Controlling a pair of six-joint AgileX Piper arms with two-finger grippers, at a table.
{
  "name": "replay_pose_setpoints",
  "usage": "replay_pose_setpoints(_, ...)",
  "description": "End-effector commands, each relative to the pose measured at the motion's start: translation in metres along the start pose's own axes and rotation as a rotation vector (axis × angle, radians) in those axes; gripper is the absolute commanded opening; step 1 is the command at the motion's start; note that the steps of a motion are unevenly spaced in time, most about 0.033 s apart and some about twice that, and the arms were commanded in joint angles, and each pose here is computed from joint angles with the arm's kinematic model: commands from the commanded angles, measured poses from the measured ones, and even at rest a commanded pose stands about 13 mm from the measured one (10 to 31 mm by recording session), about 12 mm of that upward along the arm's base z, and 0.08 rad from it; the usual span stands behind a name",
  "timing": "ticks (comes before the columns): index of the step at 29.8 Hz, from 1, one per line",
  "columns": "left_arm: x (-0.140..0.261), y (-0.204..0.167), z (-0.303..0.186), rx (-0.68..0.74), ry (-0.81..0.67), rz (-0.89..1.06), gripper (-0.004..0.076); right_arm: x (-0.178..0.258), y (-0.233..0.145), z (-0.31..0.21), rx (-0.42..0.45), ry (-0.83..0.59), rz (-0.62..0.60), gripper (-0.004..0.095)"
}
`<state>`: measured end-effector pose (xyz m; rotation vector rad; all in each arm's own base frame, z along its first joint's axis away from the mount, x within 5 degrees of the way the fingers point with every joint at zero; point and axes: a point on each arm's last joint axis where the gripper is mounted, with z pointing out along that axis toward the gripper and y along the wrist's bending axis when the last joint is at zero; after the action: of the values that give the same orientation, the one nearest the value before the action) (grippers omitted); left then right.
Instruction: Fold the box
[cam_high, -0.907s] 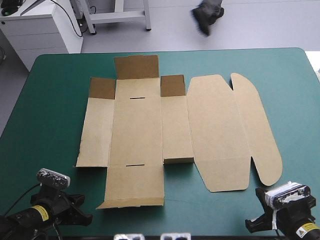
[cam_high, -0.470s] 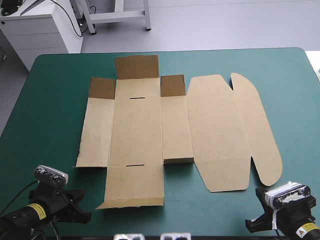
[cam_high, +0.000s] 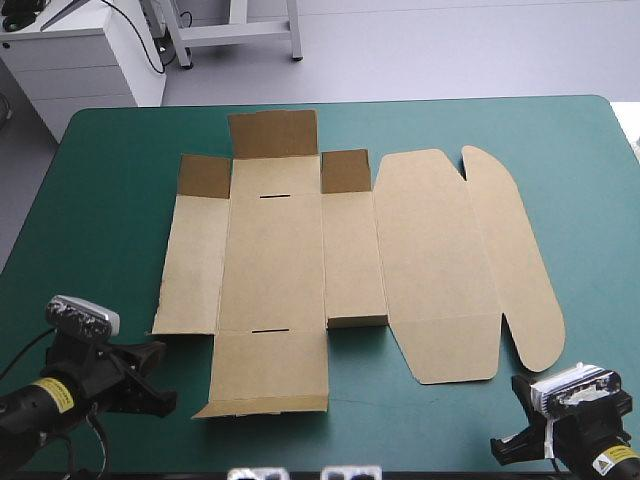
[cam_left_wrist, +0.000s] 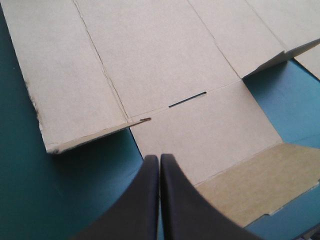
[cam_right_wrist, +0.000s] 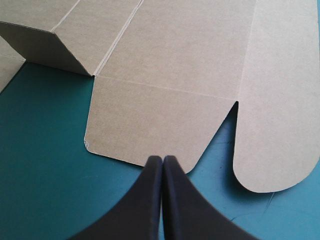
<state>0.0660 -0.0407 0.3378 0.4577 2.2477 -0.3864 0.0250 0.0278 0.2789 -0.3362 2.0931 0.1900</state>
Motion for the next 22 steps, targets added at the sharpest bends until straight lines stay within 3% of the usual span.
replay_pose_setpoints(1, -0.035, -0.002, 0.003, 0.004, -0.046, -0.015, -0.0008, -0.011, -0.002, -0.003, 0.016, -0.072, 0.0, -0.002)
replay_pose_setpoints(8, -0.097, 0.008, 0.041, -0.092, -0.015, 0.04, 0.0001, -0.011, -0.002, -0.003, 0.016, -0.072, 0.0, -0.002)
replay_pose_setpoints(16, -0.147, 0.019, 0.088, -0.104, 0.054, 0.059, 0.0018, -0.011, -0.002, -0.003, 0.016, -0.072, -0.002, -0.002)
replay_pose_setpoints(22, -0.155, 0.065, 0.106, 0.011, 0.084, -0.078, 0.0018, -0.011, -0.002, -0.003, 0.015, -0.07, -0.002, -0.002)
